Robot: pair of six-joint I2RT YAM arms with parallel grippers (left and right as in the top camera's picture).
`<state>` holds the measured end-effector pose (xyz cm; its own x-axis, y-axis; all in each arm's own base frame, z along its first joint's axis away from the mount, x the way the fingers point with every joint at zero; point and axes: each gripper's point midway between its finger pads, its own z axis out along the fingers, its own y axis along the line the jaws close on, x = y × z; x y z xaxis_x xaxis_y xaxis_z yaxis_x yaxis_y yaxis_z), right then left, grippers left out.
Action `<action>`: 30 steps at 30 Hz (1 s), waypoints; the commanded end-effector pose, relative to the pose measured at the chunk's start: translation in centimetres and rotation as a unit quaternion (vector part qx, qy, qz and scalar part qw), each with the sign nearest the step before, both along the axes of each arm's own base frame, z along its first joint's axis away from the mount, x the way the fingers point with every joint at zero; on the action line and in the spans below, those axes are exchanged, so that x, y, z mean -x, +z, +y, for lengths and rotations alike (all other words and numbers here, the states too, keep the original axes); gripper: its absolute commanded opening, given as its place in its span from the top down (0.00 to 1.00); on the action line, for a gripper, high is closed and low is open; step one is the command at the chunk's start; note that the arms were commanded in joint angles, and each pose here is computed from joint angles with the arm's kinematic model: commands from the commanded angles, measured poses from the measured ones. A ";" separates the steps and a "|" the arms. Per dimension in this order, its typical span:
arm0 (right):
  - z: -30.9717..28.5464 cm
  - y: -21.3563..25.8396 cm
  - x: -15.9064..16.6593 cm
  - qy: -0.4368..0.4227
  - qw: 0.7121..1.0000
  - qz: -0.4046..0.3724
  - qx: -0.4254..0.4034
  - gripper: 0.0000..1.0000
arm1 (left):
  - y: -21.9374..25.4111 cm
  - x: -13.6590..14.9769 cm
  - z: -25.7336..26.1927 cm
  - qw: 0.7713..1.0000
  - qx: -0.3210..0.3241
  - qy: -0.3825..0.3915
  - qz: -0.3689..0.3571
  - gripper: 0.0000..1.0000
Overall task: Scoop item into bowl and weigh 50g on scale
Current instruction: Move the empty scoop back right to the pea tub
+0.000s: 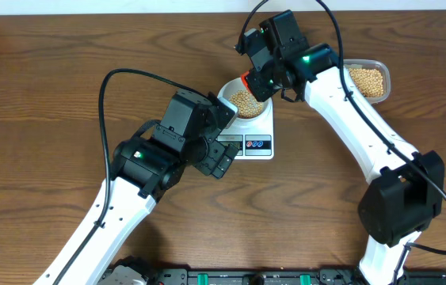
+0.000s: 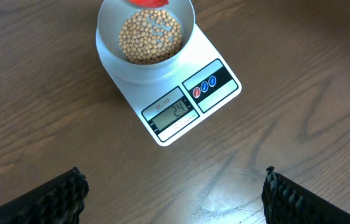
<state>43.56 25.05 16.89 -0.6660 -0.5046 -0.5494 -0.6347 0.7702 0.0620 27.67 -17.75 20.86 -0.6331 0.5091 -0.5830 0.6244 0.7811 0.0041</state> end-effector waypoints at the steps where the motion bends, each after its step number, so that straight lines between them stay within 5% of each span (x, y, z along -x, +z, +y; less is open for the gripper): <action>1: 0.2 3.8 1.1 -0.013 0.998 -0.004 -0.055 0.99 | 0.1 -0.1 -0.2 1.000 0.001 -0.009 -0.001 0.08; 8: -3.4 9.4 0.6 -0.086 0.992 -0.074 -0.050 0.99 | 0.1 -0.1 -0.2 1.000 0.001 -0.009 -0.001 0.08; 16: -12.0 11.5 -1.2 -0.253 0.949 -0.164 0.092 0.99 | 0.1 -0.1 -0.2 1.000 0.001 -0.009 -0.001 0.08; 30: -21.6 8.3 -2.8 -0.395 0.898 -0.123 0.150 0.99 | 0.1 -0.1 -0.2 1.000 0.001 -0.009 -0.001 0.08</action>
<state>46.07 5.76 26.20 -0.7403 -0.1547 -0.6543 0.0533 0.9566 -0.2865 27.66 -17.74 20.86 -0.6333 0.5092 -0.5827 0.6244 0.7811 0.0041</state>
